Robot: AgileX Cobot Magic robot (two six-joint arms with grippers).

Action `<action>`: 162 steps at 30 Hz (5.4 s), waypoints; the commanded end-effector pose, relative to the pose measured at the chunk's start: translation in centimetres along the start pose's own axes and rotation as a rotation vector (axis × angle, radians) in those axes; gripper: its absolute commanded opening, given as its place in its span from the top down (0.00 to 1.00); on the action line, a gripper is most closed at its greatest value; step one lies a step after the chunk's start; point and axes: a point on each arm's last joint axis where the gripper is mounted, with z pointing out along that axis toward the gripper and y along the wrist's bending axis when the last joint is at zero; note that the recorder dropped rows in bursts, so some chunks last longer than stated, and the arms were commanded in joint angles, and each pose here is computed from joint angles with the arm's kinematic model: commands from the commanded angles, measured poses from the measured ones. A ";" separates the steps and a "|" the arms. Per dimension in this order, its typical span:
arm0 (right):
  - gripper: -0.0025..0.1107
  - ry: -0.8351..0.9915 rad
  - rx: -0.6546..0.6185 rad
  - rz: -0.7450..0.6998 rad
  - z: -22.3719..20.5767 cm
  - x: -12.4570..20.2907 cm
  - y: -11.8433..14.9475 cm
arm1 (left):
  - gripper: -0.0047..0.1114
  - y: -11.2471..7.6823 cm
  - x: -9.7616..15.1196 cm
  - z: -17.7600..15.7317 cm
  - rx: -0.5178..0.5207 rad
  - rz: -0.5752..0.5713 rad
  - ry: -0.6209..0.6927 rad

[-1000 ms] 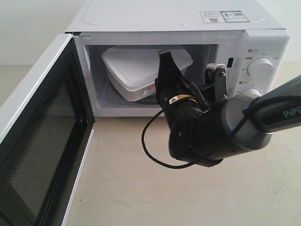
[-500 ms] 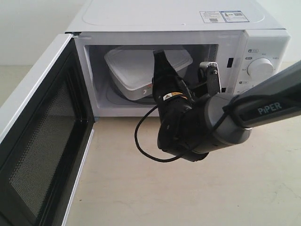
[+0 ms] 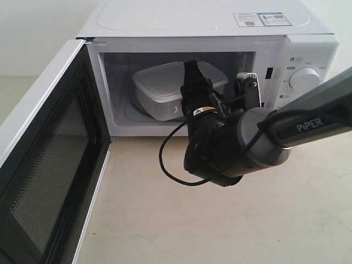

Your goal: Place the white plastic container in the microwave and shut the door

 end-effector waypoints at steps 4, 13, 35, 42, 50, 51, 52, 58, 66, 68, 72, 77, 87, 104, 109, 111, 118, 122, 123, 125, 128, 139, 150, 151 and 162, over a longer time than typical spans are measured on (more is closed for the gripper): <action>0.45 -0.017 -0.010 -0.004 0.2 -0.3 0.3 | 0.92 0.0 0.0 0.0 -0.004 -0.001 -0.008; 0.45 0.062 0.054 -0.052 -1.4 0.2 -1.0 | 0.92 0.0 0.0 0.0 -0.004 -0.001 -0.008; 0.45 0.632 -0.093 -1.244 -12.2 -2.7 -3.9 | 0.92 0.0 0.0 0.0 -0.004 -0.001 -0.008; 0.89 0.505 -0.240 -1.308 -12.3 -2.6 -2.8 | 0.92 0.0 0.0 0.0 -0.004 -0.001 -0.008; 0.98 0.360 -0.411 -1.423 -11.6 -1.9 -2.5 | 0.92 0.0 0.0 0.0 -0.004 -0.001 -0.008; 0.98 0.347 -0.414 -1.426 -11.4 -1.8 -2.7 | 0.92 0.0 0.0 0.0 -0.004 -0.001 -0.008; 0.98 0.340 -0.415 -1.431 -11.3 -1.8 -3.0 | 0.92 0.0 0.0 0.0 -0.004 -0.001 -0.008; 0.98 0.331 -0.412 -1.437 -10.0 -0.4 -3.5 | 0.92 0.0 0.0 0.0 -0.004 -0.001 -0.008; 0.98 0.271 -0.342 -1.404 -7.8 0.9 -3.5 | 0.92 0.0 0.0 0.0 -0.004 -0.001 -0.008; 0.98 0.257 -0.322 -1.407 -7.3 1.2 -3.6 | 0.92 0.0 0.0 0.0 -0.004 -0.001 -0.008; 0.98 0.253 -0.308 -1.408 -6.1 1.8 -3.5 | 0.92 0.0 0.0 0.0 -0.004 -0.001 -0.008; 0.98 0.236 -0.286 -1.391 -4.4 2.0 -3.2 | 0.92 0.0 0.0 0.0 -0.004 -0.001 -0.008; 0.98 0.216 -0.246 -1.341 -1.4 3.2 -2.8 | 0.92 0.0 0.0 0.0 -0.004 -0.001 -0.008; 0.98 0.188 -0.201 -1.344 4.3 3.6 -1.7 | 0.92 0.0 0.0 0.0 -0.004 -0.001 -0.008; 0.98 0.173 -0.215 -1.323 5.0 3.6 -0.6 | 0.92 0.0 0.0 0.0 -0.004 -0.001 -0.008; 0.98 0.164 -0.219 -1.317 5.2 3.6 -0.3 | 0.92 0.0 0.0 0.0 -0.004 -0.001 -0.008; 0.98 0.229 -0.205 -1.320 4.9 4.2 -0.6 | 0.92 0.0 0.0 0.0 -0.004 -0.001 -0.008; 0.98 0.226 -0.215 -1.319 4.4 4.7 -0.3 | 0.92 0.0 0.0 0.0 -0.004 -0.001 -0.008; 0.98 0.213 -0.208 -1.314 4.2 4.7 -0.1 | 0.92 0.0 0.0 0.0 -0.004 -0.001 -0.008; 0.98 0.207 -0.187 -1.301 3.9 4.8 0.1 | 0.92 0.0 0.0 0.0 -0.004 -0.001 -0.008; 0.98 0.218 -0.171 -1.298 2.8 4.6 -0.1 | 0.92 0.0 0.0 0.0 -0.004 -0.001 -0.008; 0.98 0.306 -0.201 -1.411 -6.7 1.1 -0.5 | 0.92 0.0 0.0 0.0 -0.004 -0.001 -0.008; 0.98 0.819 -0.236 -1.423 -16.1 -2.2 0.4 | 0.92 0.0 0.0 0.0 -0.004 -0.001 -0.008; 0.98 0.884 -0.254 -1.408 -16.9 -2.4 0.7 | 0.92 0.0 0.0 0.0 -0.004 -0.001 -0.008; 0.98 1.324 -0.384 -1.316 -23.5 -5.0 3.1 | 0.92 0.0 0.0 0.0 -0.004 -0.001 -0.008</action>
